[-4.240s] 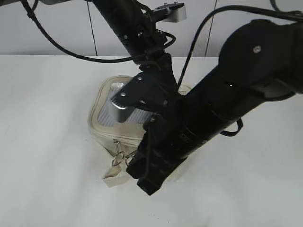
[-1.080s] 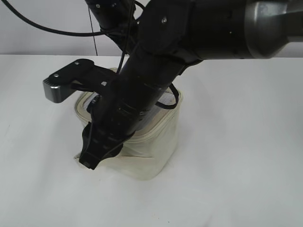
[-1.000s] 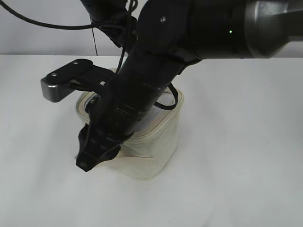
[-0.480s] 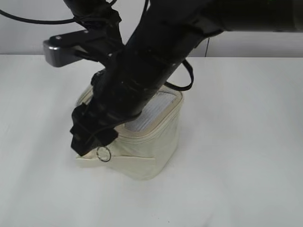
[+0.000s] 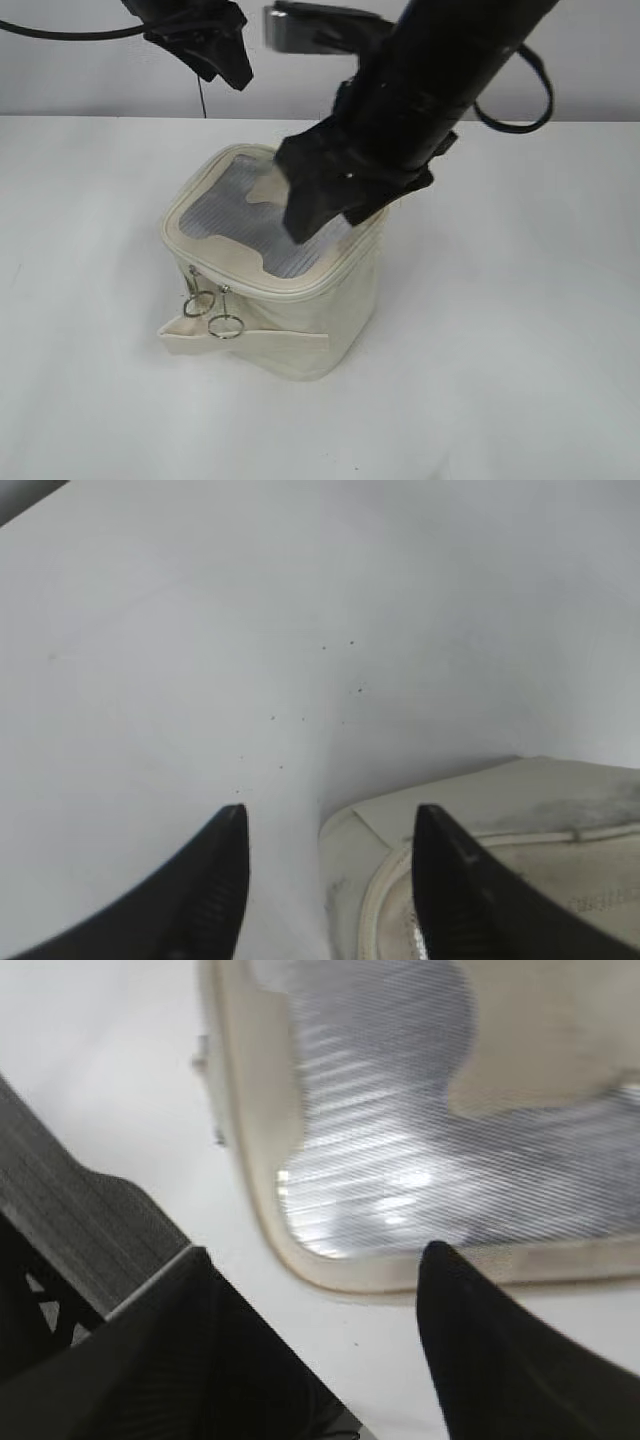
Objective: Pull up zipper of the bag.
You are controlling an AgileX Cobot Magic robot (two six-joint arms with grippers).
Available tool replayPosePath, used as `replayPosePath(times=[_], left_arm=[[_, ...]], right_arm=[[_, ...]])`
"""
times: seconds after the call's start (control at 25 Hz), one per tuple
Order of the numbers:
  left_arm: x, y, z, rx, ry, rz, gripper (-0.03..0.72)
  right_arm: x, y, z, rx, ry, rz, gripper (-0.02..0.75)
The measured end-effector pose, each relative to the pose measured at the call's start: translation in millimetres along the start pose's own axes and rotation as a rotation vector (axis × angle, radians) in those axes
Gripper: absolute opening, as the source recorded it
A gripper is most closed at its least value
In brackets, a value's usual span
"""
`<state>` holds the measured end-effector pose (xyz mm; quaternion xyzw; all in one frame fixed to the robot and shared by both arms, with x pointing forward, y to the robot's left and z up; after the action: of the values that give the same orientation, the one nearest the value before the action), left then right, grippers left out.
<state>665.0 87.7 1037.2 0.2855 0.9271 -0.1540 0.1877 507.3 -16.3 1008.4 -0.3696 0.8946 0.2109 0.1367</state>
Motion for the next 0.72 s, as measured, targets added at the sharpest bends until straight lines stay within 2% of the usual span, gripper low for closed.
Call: replayPosePath(times=[0.16,0.32,0.48,0.72], left_arm=[[1,-2.5,-3,0.014,-0.008,-0.012,0.407],[22,-3.5,7,0.028,0.065,-0.036,0.407],[49,-5.4,18,0.045,0.152,-0.063,0.409],[71,-10.2,34,0.096,0.224,-0.109,0.41]], right_arm=[[6,-37,-17,0.035,-0.003,0.136,0.498],[18,-55,-21,0.026,0.014,0.229,0.498],[30,-61,-12,0.019,0.037,0.275,0.498],[19,-60,-2,-0.029,-0.074,0.334,0.498]])
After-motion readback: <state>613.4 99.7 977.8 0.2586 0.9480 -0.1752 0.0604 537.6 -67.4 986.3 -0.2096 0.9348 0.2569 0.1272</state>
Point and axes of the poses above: a point on each arm's last joint axis where the gripper is mounted, z pointing out along that axis toward the gripper, y along the wrist's bending axis when the last joint is at zero, x = y × z, the point moved 5 cm from there along z, pointing out along that axis toward the gripper, and after that the axes turned 7 degrees about -z, right-handed, at the moved point
